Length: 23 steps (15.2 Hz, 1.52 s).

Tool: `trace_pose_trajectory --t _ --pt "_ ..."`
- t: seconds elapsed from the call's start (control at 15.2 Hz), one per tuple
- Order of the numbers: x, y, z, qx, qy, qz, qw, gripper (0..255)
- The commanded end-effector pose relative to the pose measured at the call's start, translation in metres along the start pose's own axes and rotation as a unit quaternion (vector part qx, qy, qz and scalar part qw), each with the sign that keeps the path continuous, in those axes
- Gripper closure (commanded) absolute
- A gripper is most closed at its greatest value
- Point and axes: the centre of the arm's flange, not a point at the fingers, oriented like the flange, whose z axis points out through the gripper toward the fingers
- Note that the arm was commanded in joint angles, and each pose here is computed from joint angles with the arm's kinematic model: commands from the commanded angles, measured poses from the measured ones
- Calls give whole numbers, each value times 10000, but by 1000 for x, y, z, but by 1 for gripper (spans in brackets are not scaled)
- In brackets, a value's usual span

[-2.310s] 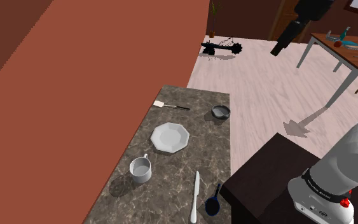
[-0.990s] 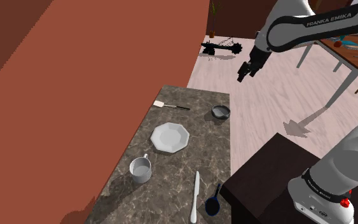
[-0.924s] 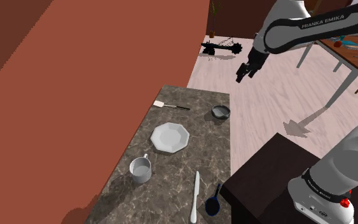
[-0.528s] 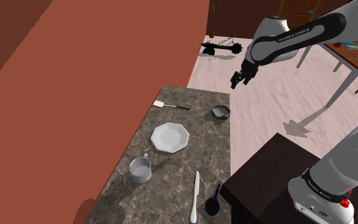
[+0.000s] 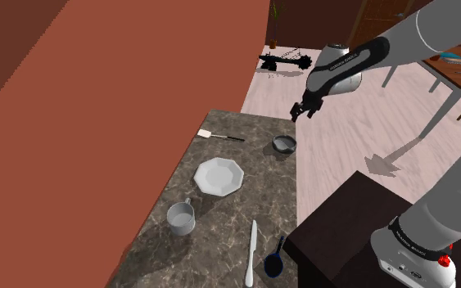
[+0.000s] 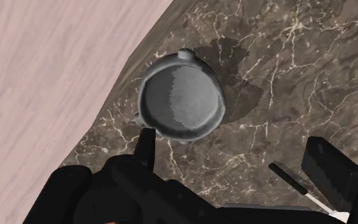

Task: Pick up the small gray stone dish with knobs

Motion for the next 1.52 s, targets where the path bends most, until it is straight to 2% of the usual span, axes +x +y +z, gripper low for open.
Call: trace_pose_trajectory --t 0.0,0.86,1.45 --pt "10 10 29 -18 -32 123 9999 0" --pt "56 74 181 -109 -247 886 9957 0" --pt "49 75 221 -109 -247 886 9957 0"
